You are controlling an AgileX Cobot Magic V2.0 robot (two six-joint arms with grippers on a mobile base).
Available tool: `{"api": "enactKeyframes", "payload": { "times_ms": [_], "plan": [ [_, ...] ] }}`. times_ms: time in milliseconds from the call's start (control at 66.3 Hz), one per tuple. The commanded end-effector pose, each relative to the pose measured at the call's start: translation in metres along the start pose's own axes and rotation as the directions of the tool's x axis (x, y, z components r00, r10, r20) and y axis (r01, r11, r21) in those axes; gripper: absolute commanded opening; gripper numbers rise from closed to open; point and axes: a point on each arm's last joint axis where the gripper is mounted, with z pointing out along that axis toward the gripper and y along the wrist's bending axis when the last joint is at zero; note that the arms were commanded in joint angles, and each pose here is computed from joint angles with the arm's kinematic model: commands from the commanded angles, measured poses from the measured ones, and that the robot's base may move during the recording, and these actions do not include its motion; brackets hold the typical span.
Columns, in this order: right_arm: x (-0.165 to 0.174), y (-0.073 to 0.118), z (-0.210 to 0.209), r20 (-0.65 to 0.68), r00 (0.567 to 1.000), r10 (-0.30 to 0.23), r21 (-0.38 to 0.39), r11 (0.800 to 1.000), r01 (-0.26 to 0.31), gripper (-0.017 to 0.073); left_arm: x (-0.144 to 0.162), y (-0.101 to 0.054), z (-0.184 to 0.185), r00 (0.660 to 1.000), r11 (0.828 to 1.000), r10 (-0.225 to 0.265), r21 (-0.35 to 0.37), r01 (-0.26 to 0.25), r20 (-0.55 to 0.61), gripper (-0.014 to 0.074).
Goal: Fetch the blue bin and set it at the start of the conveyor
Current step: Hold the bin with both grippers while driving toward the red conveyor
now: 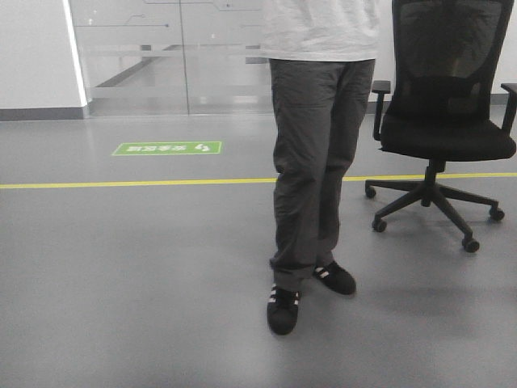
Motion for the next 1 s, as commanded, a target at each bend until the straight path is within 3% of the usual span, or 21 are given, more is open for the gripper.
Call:
{"api": "enactKeyframes", "payload": {
  "times_ms": [0, 980],
  "plan": [
    [-0.002, -0.004, -0.005, 0.022, 0.998, -0.053, 0.038, 0.998, 0.052, -0.0151, -0.012, -0.003, -0.009, 0.994, 0.999, -0.038, 0.032, 0.035, 0.103, -0.0111],
    [-0.014, -0.003, -0.004, 0.148, 0.987, -0.056, 0.034, 0.998, 0.052, -0.0151, -0.013, -0.003, -0.009, 0.993, 0.999, -0.038, 0.033, 0.035, 0.109, -0.0111]
  ]
}}
